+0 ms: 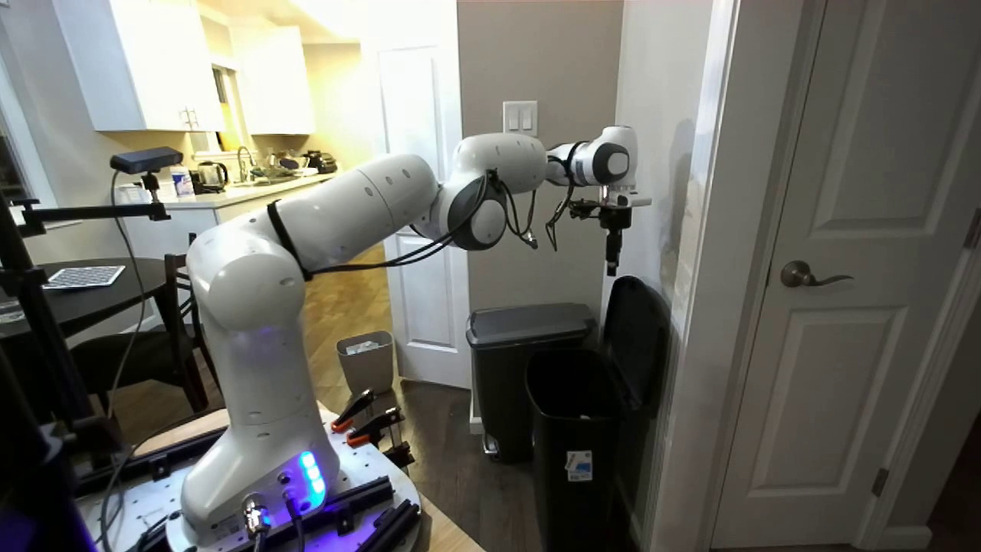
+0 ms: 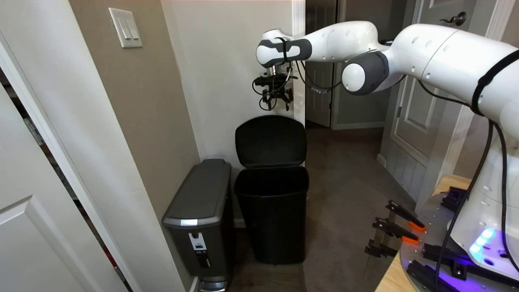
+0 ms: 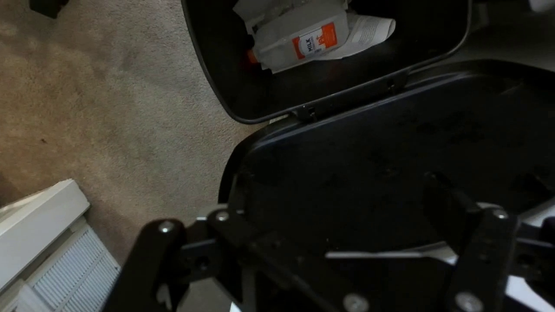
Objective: Fully open the black bin
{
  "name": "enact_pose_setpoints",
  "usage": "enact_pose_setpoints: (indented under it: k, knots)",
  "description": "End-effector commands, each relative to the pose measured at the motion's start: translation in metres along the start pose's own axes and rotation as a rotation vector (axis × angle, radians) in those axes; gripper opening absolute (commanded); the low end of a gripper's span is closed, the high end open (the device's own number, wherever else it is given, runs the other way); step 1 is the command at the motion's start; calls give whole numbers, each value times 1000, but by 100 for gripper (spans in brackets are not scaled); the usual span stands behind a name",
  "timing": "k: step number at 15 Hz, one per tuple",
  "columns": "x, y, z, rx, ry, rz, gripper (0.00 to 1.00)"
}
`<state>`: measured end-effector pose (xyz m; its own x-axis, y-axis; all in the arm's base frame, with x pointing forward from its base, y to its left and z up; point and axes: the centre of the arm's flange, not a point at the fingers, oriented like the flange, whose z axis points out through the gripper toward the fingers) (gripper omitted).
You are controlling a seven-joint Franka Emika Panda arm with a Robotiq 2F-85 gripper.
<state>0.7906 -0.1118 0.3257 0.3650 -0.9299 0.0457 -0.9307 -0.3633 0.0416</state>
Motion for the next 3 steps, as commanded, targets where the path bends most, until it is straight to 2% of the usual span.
enact_pose_setpoints:
  k: [1,3]
  knots:
    - [-9,-5,1,1,3,-13,100]
    - [-21,-12,3,0,6,-31,100]
